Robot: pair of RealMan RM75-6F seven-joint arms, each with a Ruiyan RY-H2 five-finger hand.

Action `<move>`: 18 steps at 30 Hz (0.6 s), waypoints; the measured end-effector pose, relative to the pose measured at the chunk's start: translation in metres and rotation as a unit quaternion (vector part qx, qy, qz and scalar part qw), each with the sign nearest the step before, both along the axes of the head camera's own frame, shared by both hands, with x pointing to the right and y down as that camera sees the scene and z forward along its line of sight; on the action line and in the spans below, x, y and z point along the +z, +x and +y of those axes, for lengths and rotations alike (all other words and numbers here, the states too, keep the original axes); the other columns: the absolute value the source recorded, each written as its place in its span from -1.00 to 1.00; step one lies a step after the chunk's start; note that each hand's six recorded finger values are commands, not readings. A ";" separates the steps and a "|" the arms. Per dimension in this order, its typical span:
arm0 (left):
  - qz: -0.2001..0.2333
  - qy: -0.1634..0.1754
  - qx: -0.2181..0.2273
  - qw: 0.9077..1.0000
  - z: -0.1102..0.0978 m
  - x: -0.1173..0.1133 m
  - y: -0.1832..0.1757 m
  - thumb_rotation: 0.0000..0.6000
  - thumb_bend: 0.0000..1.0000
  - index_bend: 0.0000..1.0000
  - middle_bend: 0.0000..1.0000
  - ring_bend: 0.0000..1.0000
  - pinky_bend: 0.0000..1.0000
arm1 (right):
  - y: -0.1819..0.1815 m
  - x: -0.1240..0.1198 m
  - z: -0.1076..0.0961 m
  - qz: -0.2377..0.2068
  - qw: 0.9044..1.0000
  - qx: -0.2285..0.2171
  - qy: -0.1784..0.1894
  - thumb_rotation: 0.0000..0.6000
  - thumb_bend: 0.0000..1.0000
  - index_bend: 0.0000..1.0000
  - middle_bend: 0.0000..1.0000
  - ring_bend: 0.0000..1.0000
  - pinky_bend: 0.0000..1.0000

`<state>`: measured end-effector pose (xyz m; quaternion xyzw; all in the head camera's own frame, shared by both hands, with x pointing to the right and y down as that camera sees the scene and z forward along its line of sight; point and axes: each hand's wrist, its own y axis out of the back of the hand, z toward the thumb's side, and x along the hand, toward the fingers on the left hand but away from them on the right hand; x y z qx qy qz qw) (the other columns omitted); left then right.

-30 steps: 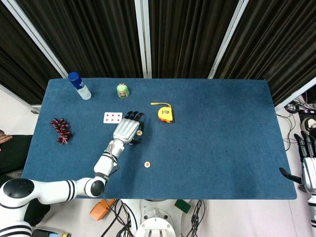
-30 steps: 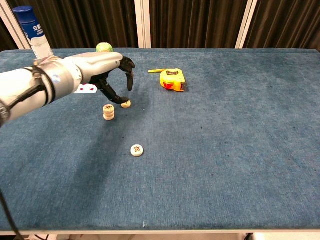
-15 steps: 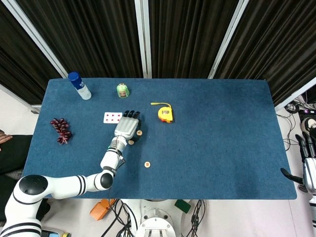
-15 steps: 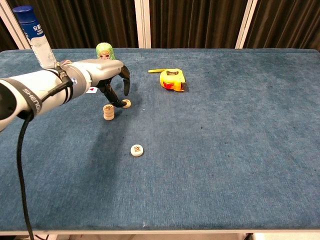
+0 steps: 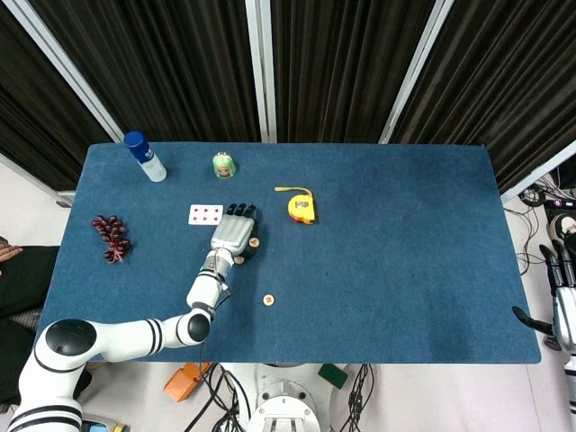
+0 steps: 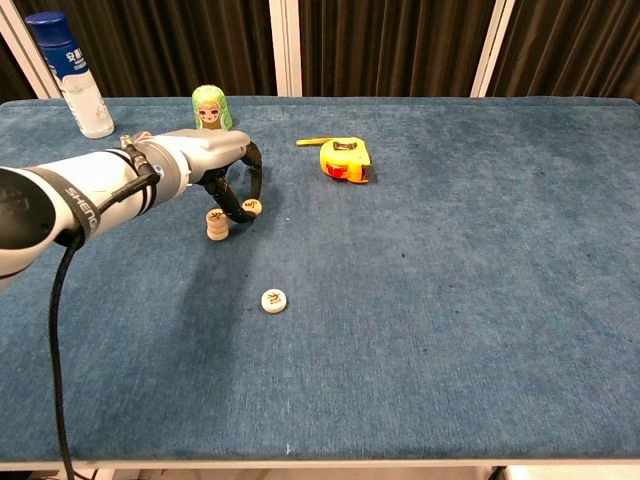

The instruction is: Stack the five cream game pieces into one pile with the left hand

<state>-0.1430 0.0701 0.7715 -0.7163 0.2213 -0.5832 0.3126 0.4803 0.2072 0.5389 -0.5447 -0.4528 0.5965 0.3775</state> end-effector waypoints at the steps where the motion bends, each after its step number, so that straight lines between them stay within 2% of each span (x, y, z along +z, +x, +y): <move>1: 0.000 -0.001 0.000 1.000 0.000 0.000 0.000 1.00 -0.42 -0.12 -0.88 -1.00 -1.00 | 0.000 0.000 0.000 0.000 1.000 0.000 0.000 1.00 -0.65 -1.00 -0.91 -1.00 -0.85; 11: 0.000 0.003 -0.001 1.000 -0.002 0.001 0.001 1.00 -0.29 0.03 -0.84 -1.00 -1.00 | 0.001 0.002 -0.001 0.000 1.000 0.001 -0.002 1.00 -0.65 -1.00 -0.91 -1.00 -0.85; 18: 0.020 0.024 0.005 0.999 -0.006 -0.018 0.003 1.00 -0.28 0.03 -0.84 -1.00 -1.00 | -0.001 0.002 -0.003 -0.002 1.000 -0.003 -0.001 1.00 -0.65 -1.00 -0.91 -1.00 -0.85</move>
